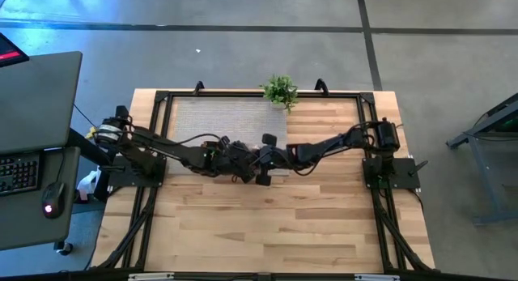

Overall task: Pick & Place Tea
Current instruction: Put the orange tea bag into the right section of the wooden organizer, then return to Home Position

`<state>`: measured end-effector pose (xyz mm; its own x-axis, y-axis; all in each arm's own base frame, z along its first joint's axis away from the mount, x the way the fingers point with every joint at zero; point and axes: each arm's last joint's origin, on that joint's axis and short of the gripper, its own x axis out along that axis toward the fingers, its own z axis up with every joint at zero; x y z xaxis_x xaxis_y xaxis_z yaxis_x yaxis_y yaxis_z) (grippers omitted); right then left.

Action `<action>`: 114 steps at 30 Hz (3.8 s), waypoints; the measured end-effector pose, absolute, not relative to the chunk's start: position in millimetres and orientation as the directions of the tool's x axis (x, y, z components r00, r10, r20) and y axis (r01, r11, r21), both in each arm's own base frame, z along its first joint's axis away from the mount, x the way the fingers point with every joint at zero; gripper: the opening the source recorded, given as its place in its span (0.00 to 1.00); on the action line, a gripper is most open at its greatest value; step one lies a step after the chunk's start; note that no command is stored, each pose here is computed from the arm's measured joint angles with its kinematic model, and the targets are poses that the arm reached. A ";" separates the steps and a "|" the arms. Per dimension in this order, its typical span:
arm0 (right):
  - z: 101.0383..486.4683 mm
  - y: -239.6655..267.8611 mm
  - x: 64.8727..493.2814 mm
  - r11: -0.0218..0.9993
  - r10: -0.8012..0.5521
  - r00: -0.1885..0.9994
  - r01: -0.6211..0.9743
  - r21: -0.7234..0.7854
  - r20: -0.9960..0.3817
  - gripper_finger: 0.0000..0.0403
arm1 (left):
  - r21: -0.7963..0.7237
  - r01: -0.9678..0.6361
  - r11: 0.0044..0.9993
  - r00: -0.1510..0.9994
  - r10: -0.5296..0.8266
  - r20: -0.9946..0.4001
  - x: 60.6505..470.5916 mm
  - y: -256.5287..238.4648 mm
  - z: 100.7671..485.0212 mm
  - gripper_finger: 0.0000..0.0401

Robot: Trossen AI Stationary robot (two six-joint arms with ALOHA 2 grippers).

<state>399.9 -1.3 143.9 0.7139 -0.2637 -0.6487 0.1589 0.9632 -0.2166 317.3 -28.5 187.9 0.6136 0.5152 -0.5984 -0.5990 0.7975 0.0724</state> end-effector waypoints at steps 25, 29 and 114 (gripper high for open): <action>288.6 13.8 293.3 0.929 -0.329 0.835 0.203 -0.308 -0.441 0.00 | -0.090 -0.747 0.658 0.582 0.584 -0.565 158.8 -42.9 288.0 0.36; 273.1 12.8 237.6 0.970 -0.202 0.888 0.124 -0.208 -0.412 0.01 | -0.132 -0.688 0.713 0.659 0.540 -0.523 132.8 -50.1 274.8 0.36; 170.0 9.1 98.6 0.993 0.113 0.993 -0.112 -0.033 0.035 0.03 | -0.046 0.015 0.999 0.998 -0.018 -0.057 101.4 -17.4 165.0 0.36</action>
